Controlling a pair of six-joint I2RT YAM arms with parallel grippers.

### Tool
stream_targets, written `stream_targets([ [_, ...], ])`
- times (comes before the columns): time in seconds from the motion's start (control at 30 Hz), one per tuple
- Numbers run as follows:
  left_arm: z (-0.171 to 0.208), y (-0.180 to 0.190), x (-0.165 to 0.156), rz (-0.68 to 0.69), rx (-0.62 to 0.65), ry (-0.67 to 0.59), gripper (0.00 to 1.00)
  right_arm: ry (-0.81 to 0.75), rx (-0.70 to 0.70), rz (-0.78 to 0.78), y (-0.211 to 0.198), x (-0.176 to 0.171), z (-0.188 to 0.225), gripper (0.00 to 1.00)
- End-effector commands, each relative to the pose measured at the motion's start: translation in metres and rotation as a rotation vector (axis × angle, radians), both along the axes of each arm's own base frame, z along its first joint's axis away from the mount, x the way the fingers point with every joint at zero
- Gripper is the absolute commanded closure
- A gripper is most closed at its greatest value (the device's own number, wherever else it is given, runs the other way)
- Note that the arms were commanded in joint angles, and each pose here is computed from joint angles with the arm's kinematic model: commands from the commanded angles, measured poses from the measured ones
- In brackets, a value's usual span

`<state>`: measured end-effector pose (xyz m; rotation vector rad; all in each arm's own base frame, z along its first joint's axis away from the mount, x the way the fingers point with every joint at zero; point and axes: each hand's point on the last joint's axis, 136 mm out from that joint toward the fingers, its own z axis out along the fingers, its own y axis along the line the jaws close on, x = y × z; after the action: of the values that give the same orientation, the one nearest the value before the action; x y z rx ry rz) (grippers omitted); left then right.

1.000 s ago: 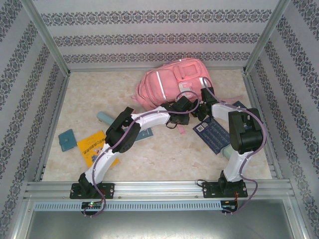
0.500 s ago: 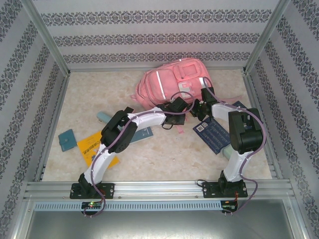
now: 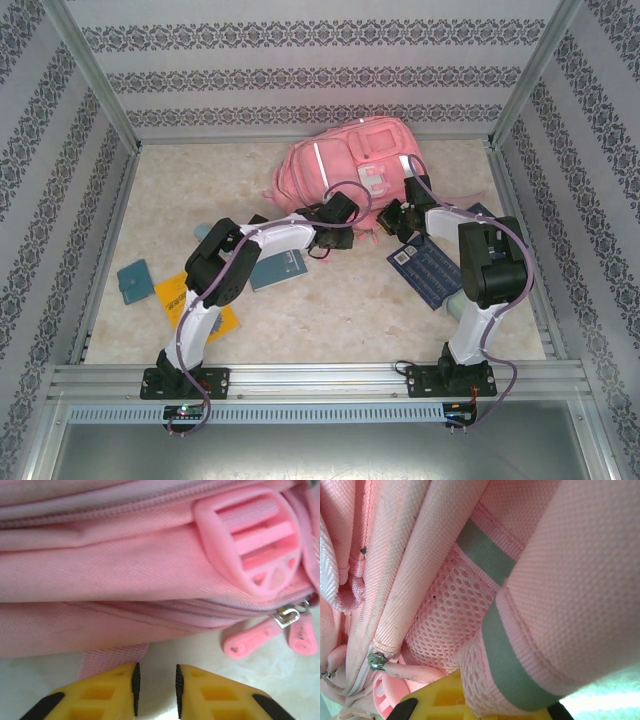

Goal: Pack books, pencil case, and school supplies into a backpack

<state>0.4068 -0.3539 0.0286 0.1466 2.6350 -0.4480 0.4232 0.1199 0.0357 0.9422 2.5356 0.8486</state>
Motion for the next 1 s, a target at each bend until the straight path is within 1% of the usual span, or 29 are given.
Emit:
stream_targets([
  [0.0, 0.023, -0.02, 0.0, -0.112, -0.044, -0.071, 0.68, -0.032, 0.006, -0.019, -0.005, 0.011, 0.002, 1.0],
  [0.13, 0.023, -0.037, -0.001, -0.179, -0.03, -0.095, 0.66, -0.028, 0.01, -0.017, -0.004, 0.011, 0.001, 1.0],
  [0.33, 0.019, -0.044, 0.001, -0.216, 0.075, -0.161, 0.67, -0.025, 0.014, -0.018, -0.004, 0.01, 0.0, 1.0],
  [0.43, 0.012, -0.045, 0.002, -0.234, 0.133, -0.175, 0.67, -0.021, 0.014, -0.02, -0.004, 0.009, -0.001, 1.0],
  [0.57, 0.003, -0.048, 0.005, -0.26, 0.176, -0.192, 0.66, -0.02, 0.017, -0.018, -0.003, 0.009, -0.001, 1.0],
  [0.8, -0.009, -0.043, 0.015, -0.254, 0.263, -0.211, 0.63, -0.021, 0.023, -0.016, -0.002, 0.01, 0.0, 1.0],
  [0.97, -0.014, -0.039, 0.021, -0.24, 0.318, -0.218, 0.63, -0.019, 0.027, -0.017, -0.003, 0.01, -0.001, 1.0],
])
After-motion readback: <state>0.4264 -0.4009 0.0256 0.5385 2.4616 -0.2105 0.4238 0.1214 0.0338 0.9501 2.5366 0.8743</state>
